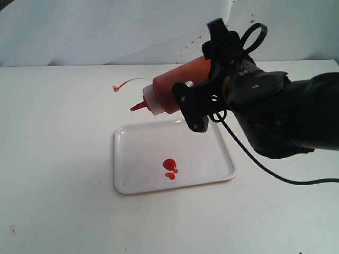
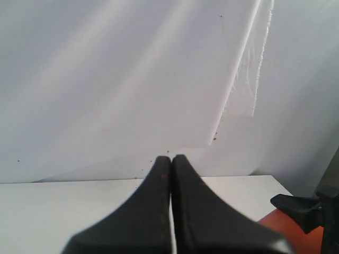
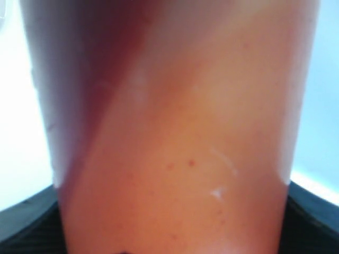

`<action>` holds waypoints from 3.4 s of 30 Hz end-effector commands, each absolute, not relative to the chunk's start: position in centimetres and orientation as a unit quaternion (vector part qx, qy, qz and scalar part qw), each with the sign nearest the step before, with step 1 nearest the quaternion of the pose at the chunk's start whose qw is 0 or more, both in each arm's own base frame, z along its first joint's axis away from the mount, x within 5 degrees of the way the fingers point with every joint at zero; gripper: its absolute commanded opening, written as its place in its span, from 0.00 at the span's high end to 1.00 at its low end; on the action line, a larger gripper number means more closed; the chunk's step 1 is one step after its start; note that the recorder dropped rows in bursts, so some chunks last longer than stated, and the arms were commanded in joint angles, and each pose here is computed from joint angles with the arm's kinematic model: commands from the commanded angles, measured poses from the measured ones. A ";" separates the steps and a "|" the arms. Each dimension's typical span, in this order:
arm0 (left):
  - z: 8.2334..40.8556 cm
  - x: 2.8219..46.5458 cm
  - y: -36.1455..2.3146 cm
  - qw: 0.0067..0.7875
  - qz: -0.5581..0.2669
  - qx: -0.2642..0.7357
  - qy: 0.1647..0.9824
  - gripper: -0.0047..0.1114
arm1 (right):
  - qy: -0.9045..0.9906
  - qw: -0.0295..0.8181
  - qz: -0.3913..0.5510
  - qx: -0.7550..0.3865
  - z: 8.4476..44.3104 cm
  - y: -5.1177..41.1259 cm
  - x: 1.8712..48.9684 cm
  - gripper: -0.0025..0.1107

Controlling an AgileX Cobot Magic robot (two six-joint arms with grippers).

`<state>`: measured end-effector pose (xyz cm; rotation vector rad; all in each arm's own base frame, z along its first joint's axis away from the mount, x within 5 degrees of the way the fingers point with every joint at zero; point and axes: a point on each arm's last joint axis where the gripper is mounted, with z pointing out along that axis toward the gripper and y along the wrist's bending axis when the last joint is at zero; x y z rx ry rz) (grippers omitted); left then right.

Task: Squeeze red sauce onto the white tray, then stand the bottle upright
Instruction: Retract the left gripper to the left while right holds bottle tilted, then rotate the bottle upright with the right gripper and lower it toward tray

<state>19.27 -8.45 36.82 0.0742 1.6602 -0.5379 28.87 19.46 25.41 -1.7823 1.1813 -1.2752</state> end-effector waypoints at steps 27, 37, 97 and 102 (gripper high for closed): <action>33.2 18.7 -8.6 0.612 -0.171 0.123 0.762 0.96 | 0.559 0.404 -0.419 -0.591 26.0 19.4 29.0 0.98; 33.2 18.7 -8.6 0.612 -0.171 0.123 0.762 0.96 | 0.626 0.421 -0.352 -0.554 25.3 19.5 28.7 0.98; 31.3 19.7 -9.3 0.570 -0.168 0.135 0.793 0.96 | 0.605 0.550 0.364 -0.445 30.3 22.6 25.2 0.98; 31.3 19.7 -9.3 0.570 -0.168 0.135 0.793 0.96 | 0.594 0.559 0.416 -0.402 29.6 20.8 25.4 0.98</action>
